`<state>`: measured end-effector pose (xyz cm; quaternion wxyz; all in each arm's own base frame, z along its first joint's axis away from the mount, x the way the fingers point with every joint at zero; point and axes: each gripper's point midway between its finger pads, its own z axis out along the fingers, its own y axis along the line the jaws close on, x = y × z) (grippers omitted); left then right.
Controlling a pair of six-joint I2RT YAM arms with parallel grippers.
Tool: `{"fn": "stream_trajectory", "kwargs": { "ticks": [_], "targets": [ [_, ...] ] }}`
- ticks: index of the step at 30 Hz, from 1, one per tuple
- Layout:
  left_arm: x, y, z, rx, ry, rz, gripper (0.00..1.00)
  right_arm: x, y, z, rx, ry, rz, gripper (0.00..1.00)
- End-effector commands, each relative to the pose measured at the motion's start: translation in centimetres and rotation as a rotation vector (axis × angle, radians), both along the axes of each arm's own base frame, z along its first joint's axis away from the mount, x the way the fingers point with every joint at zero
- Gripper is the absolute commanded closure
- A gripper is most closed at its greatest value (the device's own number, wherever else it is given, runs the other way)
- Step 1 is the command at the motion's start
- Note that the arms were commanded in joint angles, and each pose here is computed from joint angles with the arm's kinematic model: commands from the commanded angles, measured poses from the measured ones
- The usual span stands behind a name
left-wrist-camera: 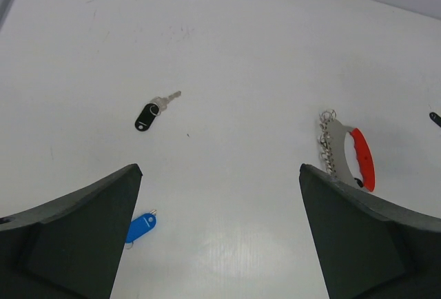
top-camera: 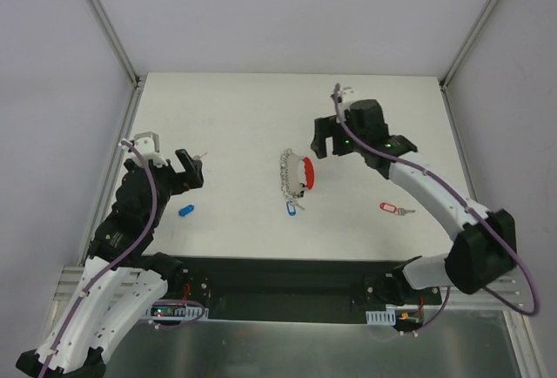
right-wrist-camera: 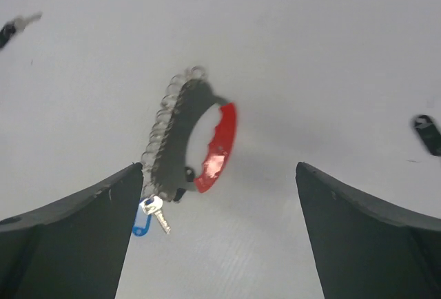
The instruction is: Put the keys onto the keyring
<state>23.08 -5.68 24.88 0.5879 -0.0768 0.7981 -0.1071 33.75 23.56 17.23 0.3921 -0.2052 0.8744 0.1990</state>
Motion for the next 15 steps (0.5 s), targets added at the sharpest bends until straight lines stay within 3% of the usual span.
{"fn": "stream_trajectory", "kwargs": {
  "ticks": [1,9,15],
  "targets": [
    [-0.2,2.2,1.4,0.041,-0.064,0.087,0.01,1.1,-9.2,6.1,0.018,-0.169,-0.389,0.04],
    [-1.0,2.8,2.8,0.06,-0.127,0.084,0.01,-5.9,-21.6,14.0,-0.029,-0.447,-0.783,0.04],
    [-1.3,3.2,4.1,0.074,-0.173,0.087,0.01,-10.9,-26.0,16.0,-0.068,-0.585,-0.898,0.04]
  ]
}}
